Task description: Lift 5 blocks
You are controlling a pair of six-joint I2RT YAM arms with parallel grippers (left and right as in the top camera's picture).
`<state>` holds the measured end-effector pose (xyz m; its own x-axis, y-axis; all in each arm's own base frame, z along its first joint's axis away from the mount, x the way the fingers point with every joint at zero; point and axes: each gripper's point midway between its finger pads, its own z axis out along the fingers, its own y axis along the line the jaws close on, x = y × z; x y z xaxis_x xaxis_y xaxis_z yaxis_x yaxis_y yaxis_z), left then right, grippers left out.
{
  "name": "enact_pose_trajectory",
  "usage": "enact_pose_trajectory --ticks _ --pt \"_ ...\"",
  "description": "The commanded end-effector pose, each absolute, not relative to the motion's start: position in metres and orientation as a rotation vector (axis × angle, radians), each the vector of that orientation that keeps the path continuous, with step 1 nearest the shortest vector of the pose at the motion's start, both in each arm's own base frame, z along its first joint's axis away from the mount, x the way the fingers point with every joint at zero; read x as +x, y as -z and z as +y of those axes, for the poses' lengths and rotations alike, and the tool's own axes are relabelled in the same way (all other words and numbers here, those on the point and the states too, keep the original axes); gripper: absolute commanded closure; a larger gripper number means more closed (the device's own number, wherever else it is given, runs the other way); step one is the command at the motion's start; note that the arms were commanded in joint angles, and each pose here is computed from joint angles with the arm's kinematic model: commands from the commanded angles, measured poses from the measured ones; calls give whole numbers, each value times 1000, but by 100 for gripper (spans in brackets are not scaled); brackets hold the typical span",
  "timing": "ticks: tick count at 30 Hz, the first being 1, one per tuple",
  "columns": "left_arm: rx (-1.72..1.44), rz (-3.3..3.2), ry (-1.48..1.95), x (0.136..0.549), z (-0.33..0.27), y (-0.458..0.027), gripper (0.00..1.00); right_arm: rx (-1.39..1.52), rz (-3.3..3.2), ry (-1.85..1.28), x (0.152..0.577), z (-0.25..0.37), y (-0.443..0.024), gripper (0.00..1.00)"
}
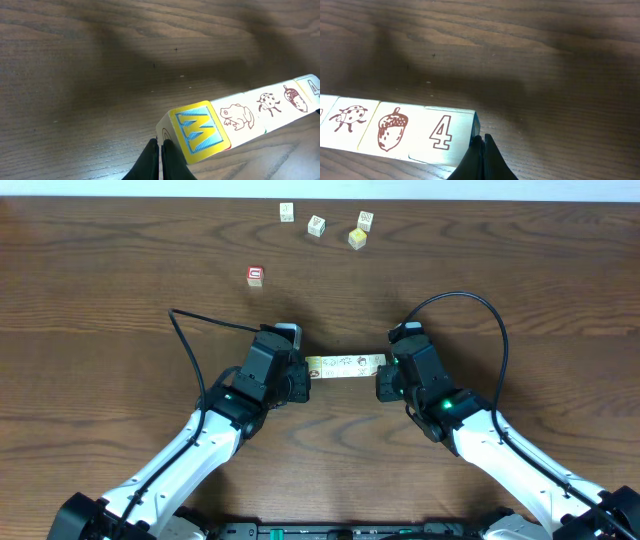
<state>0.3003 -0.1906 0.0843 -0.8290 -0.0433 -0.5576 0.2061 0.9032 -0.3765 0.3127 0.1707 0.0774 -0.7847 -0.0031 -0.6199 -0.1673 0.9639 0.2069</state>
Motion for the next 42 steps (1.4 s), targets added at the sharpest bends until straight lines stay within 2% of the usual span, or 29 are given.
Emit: enact_pose_trajectory --ticks 1,21,42 --pt "297 2428 872 283 -248 -117 93 -331 2451 -668 286 237 -97 99" --pt "268 2492 860 284 -249 -96 93 -328 2537 -616 285 234 -66 99" --pt "304 2510 900 276 -273 -81 93 -303 2521 -651 288 239 -69 99"
